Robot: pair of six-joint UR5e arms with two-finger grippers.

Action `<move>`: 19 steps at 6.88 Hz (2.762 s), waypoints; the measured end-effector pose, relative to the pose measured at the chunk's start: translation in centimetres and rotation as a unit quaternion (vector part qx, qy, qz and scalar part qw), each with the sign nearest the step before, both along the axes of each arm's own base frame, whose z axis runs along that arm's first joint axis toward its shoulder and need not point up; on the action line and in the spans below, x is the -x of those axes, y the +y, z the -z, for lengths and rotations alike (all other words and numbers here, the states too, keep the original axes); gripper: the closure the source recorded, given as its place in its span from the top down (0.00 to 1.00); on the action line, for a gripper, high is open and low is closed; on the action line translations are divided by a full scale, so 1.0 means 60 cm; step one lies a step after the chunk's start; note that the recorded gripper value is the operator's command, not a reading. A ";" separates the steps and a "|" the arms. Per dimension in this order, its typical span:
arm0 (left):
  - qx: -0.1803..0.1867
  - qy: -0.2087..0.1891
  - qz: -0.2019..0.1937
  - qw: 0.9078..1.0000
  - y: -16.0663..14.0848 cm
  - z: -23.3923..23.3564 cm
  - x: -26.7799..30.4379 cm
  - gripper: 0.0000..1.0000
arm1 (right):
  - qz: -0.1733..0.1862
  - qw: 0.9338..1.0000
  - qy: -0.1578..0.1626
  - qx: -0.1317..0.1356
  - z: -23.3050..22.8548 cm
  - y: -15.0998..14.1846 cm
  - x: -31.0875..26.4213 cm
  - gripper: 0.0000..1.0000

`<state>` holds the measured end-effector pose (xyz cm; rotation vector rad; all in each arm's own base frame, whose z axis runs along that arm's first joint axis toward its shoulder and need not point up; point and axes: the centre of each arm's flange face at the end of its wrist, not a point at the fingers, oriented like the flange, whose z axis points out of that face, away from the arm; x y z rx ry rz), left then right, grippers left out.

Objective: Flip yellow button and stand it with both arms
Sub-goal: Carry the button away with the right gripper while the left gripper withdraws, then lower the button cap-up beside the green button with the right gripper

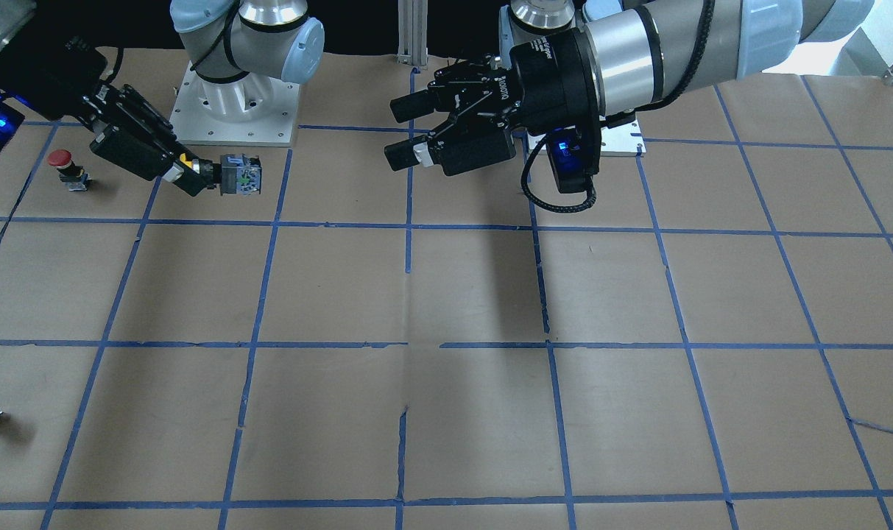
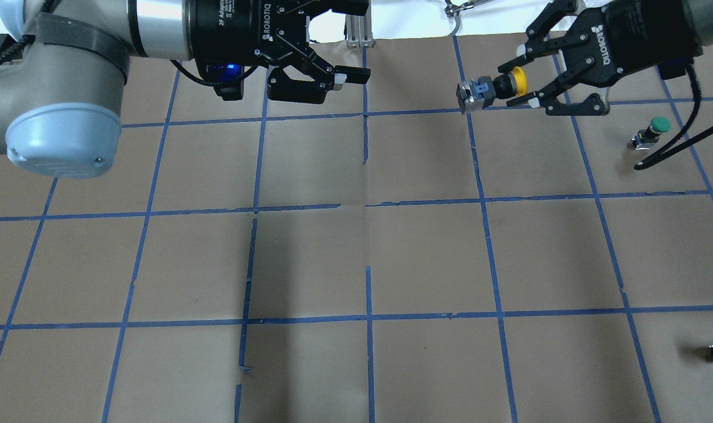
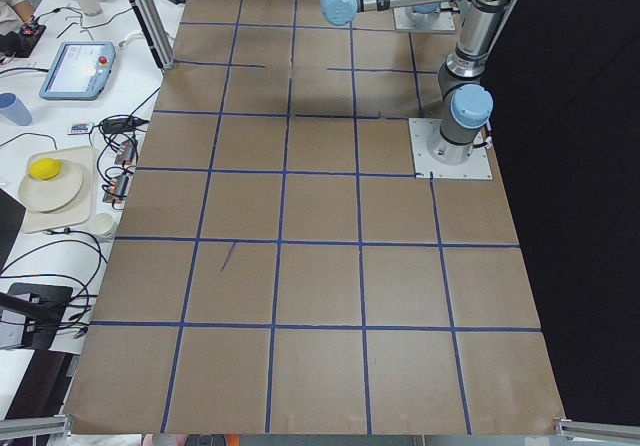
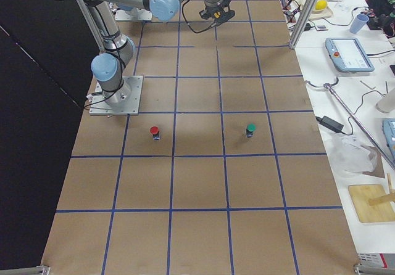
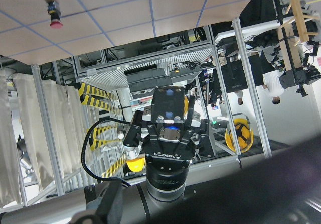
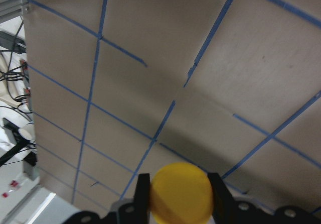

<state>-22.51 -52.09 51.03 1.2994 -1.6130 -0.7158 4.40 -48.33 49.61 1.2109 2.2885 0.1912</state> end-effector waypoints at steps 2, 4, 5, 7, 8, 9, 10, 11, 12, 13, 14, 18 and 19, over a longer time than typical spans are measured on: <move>0.061 -0.108 0.007 0.992 -0.010 0.014 -0.013 0.95 | -0.183 0.975 0.118 0.051 0.033 0.009 0.046 0.02; 0.150 -0.193 0.048 0.969 -0.002 0.011 -0.024 0.97 | -0.283 0.941 0.171 0.068 0.094 0.017 0.135 0.01; 0.198 -0.239 0.075 0.948 0.008 0.004 -0.029 0.99 | -0.306 0.926 0.210 0.074 0.117 0.019 0.172 0.02; 0.262 -0.323 0.136 0.899 0.016 0.009 -0.046 0.99 | -0.398 0.870 0.266 0.121 0.150 0.017 0.215 0.01; 0.284 -0.352 0.169 0.876 0.021 0.015 -0.053 0.98 | -0.436 0.844 0.279 0.142 0.165 0.020 0.236 0.01; 0.300 -0.376 0.209 0.851 0.033 0.018 -0.061 0.98 | -0.466 0.821 0.288 0.159 0.179 0.025 0.261 0.01; 0.313 -0.399 0.261 0.822 0.050 0.015 -0.075 0.98 | -0.488 0.804 0.295 0.170 0.192 0.030 0.286 0.01; 0.319 -0.425 0.318 0.785 0.067 0.012 -0.093 0.98 | -0.509 0.788 0.295 0.182 0.203 0.031 0.306 0.02; 0.324 -0.440 0.366 0.753 0.082 0.011 -0.105 0.98 | -0.525 0.775 0.295 0.193 0.210 0.031 0.318 0.02; 0.330 -0.450 0.407 0.723 0.092 0.012 -0.115 0.98 | -0.514 0.782 0.296 0.191 0.217 0.029 0.331 0.02; 0.340 -0.453 0.447 0.693 0.097 0.013 -0.122 0.99 | -0.464 0.817 0.298 0.172 0.231 0.025 0.346 0.02; 0.359 -0.435 0.515 0.645 0.105 0.016 -0.130 0.99 | -0.260 0.910 0.318 0.062 0.263 0.024 0.379 0.01; 0.359 -0.434 0.518 0.644 0.106 0.017 -0.130 0.99 | -0.208 0.921 0.326 0.041 0.265 0.027 0.383 0.01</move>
